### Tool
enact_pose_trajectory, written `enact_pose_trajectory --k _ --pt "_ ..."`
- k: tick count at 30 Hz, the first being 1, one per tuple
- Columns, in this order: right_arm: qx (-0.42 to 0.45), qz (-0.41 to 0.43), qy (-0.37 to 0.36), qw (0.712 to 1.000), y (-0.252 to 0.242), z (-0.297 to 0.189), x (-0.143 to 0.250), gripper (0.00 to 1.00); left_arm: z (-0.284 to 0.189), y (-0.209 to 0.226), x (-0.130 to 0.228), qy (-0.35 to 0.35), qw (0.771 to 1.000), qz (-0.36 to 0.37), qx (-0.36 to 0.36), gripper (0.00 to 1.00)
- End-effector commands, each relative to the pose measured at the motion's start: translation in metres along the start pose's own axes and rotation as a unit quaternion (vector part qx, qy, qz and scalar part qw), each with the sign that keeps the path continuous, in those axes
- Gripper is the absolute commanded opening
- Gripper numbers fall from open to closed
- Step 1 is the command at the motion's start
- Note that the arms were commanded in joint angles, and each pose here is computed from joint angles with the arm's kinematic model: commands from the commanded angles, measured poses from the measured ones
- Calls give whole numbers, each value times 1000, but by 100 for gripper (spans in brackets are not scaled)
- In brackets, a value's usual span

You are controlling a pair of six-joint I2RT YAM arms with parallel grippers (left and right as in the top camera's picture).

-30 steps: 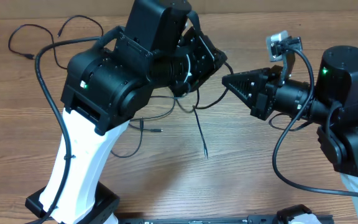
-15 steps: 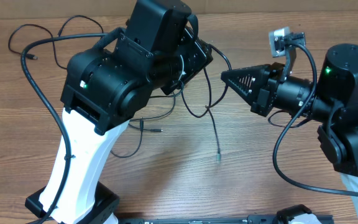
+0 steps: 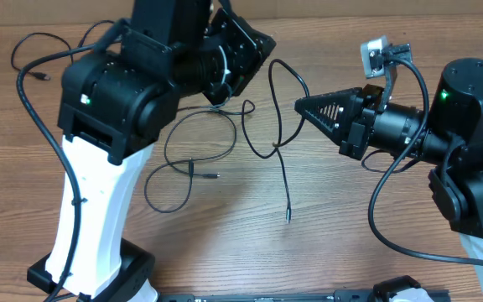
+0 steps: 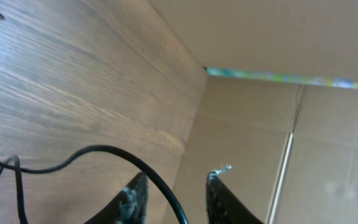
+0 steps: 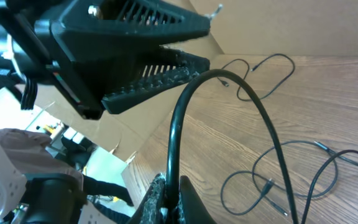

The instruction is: Untangle cables

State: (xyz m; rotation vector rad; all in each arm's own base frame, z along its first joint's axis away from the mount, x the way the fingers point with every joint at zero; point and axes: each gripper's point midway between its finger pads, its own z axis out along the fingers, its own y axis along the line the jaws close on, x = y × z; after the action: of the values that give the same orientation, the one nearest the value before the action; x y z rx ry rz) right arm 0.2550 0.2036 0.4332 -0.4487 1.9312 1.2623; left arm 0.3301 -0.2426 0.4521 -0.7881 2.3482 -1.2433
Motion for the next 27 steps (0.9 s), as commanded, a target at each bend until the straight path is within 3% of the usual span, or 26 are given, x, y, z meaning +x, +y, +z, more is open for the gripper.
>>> enact_pose_trajectory --k 1,19,27 --pt "-21 -5 3 1000 9 -1 0 4 0 3 8 31 999 -4 -2 39" --pt "-69 -18 -5 997 29 -3 -9 4 13 12 7 35 998 -47 -26 47" --pt "-71 -19 -5 997 30 -3 -9 4 16 6 22 85 995 -54 -14 38"
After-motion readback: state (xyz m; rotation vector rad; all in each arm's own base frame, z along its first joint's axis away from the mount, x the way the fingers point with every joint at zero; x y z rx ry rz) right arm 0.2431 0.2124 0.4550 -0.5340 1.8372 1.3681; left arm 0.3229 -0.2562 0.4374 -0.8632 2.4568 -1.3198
